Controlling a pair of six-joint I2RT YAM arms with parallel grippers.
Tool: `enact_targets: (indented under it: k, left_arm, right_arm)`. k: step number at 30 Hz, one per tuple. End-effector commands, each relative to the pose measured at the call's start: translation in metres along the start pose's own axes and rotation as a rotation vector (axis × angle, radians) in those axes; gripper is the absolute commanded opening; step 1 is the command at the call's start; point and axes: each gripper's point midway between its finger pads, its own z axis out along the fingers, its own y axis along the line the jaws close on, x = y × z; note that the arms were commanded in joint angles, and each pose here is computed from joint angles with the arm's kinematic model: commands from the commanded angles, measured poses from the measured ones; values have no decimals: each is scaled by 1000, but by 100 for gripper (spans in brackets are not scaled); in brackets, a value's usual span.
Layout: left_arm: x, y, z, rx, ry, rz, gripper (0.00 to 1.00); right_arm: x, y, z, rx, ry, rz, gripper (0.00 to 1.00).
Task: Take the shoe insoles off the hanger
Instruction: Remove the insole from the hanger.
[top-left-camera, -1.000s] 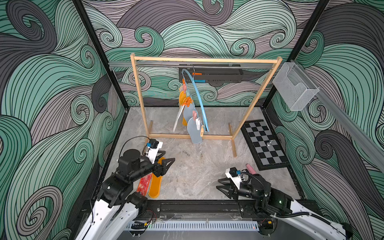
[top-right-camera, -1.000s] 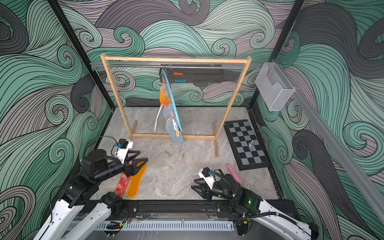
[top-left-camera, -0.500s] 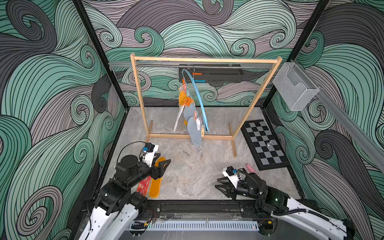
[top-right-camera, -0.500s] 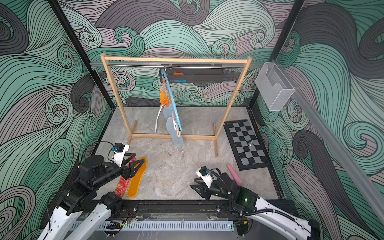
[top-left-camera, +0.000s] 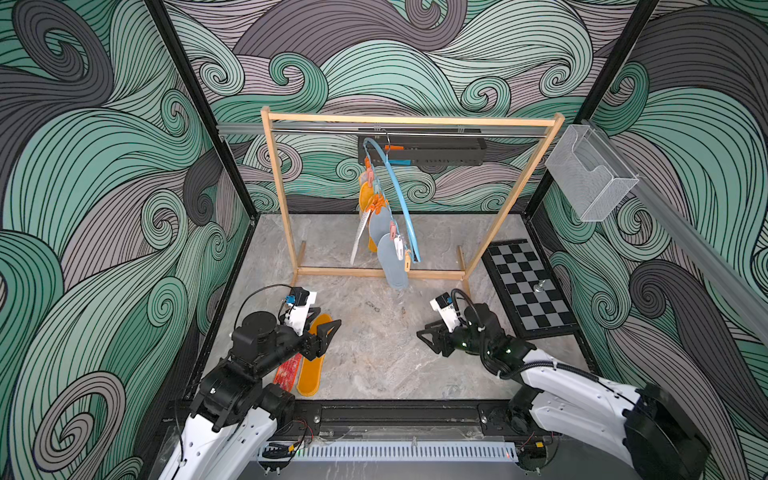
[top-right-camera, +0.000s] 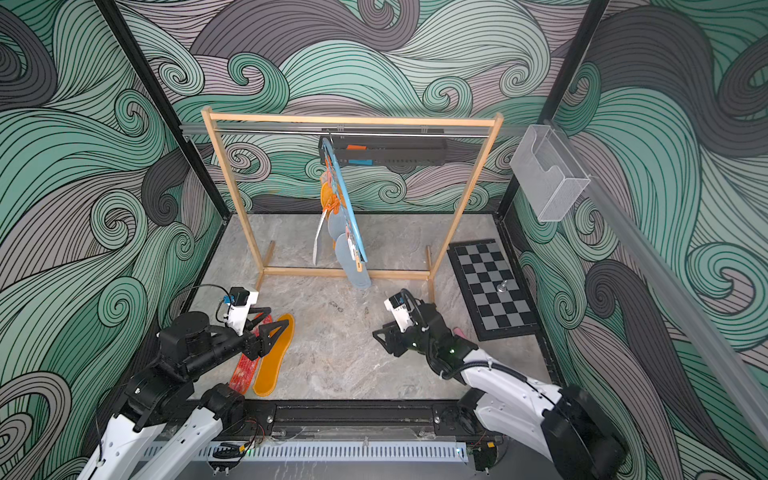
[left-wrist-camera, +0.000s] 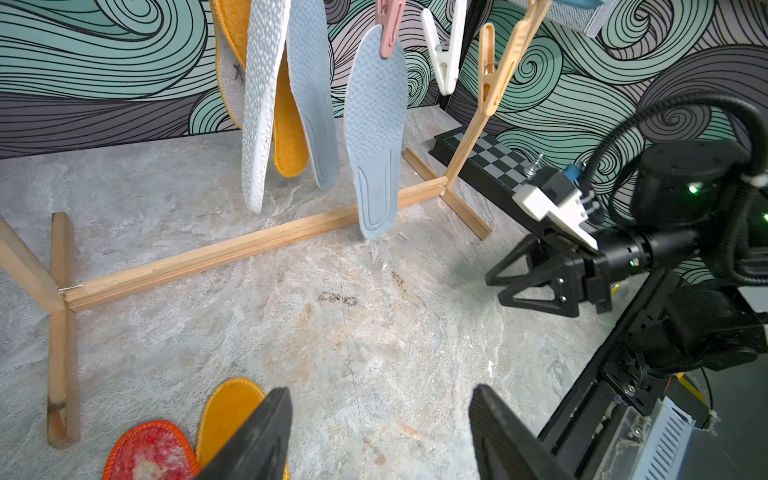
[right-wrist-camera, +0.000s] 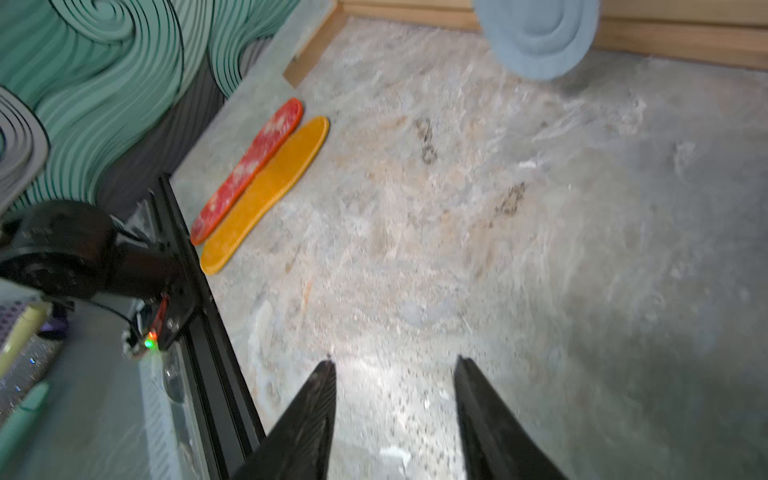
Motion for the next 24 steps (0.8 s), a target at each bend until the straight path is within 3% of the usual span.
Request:
enact_targets:
  k: [1, 10, 16, 24]
  left_arm:
    - [-1, 0, -2, -7, -8, 8, 68]
    - [2, 2, 2, -10, 18, 2, 67]
    - [3, 1, 3, -5, 17, 5, 67]
    - [4, 0, 4, -2, 25, 5, 67]
  right_arm:
    - [-61, 19, 6, -125, -121, -55, 59]
    - [-152, 13, 18, -261, -238, -173, 65]
    - [-178, 25, 29, -372, -238, -321, 66]
    - [-193, 15, 54, -405, -205, -333, 64]
